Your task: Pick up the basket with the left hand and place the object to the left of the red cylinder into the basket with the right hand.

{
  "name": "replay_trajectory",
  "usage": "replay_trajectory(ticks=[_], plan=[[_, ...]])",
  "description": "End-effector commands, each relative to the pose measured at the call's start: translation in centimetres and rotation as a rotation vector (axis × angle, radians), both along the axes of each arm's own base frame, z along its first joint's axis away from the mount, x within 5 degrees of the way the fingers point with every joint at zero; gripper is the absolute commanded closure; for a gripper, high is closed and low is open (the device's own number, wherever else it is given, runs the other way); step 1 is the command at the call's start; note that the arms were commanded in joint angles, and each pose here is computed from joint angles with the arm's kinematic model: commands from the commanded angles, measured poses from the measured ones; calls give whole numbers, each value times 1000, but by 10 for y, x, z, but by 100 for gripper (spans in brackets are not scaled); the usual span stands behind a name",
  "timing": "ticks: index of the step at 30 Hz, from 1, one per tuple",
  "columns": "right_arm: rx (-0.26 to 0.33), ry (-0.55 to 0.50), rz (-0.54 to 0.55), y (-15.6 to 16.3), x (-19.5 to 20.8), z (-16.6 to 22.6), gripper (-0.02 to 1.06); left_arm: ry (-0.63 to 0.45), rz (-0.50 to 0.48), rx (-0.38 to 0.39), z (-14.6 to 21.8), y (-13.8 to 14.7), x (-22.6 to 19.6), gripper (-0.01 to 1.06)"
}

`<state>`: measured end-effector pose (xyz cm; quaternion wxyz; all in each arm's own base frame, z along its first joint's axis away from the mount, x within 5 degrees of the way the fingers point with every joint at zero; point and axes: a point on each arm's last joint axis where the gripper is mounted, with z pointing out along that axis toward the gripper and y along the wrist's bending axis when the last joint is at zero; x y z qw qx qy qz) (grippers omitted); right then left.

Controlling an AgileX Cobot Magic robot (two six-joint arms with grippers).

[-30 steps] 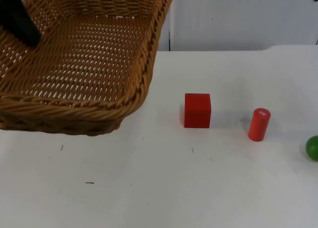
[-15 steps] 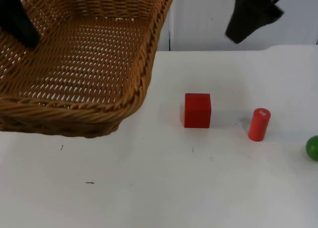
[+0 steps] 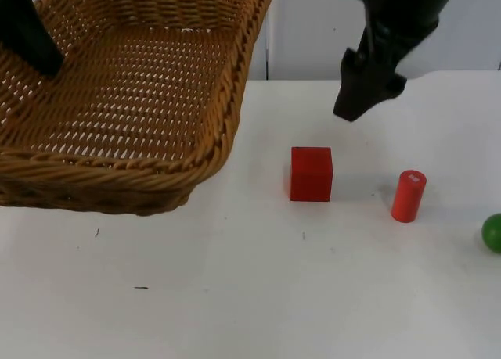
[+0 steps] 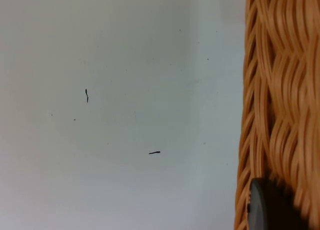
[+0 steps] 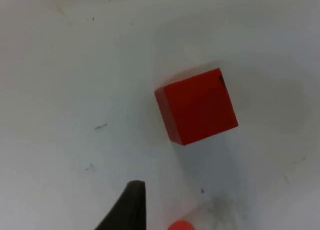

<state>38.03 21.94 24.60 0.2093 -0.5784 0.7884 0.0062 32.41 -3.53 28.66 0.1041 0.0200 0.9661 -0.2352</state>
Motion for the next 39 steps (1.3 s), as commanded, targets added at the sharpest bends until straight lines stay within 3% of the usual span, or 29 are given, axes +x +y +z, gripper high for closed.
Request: replay_trajectory(ticks=[1,22,29,33,39], plan=[[-5,-33,57,5,7,-10,2,-7,4,-27,6,-3,-3,105],[-46,67,55,17,25,-101,2,-5,12,-28,6,-3,-2,105],[-17,44,45,22,32,-122,2,-14,16,-23,6,-3,-1,105],[25,43,103,33,28,-131,2,-19,19,-20,6,-3,-1,105],[-3,58,139,39,25,-148,2,-15,16,-18,6,-3,-1,105]])
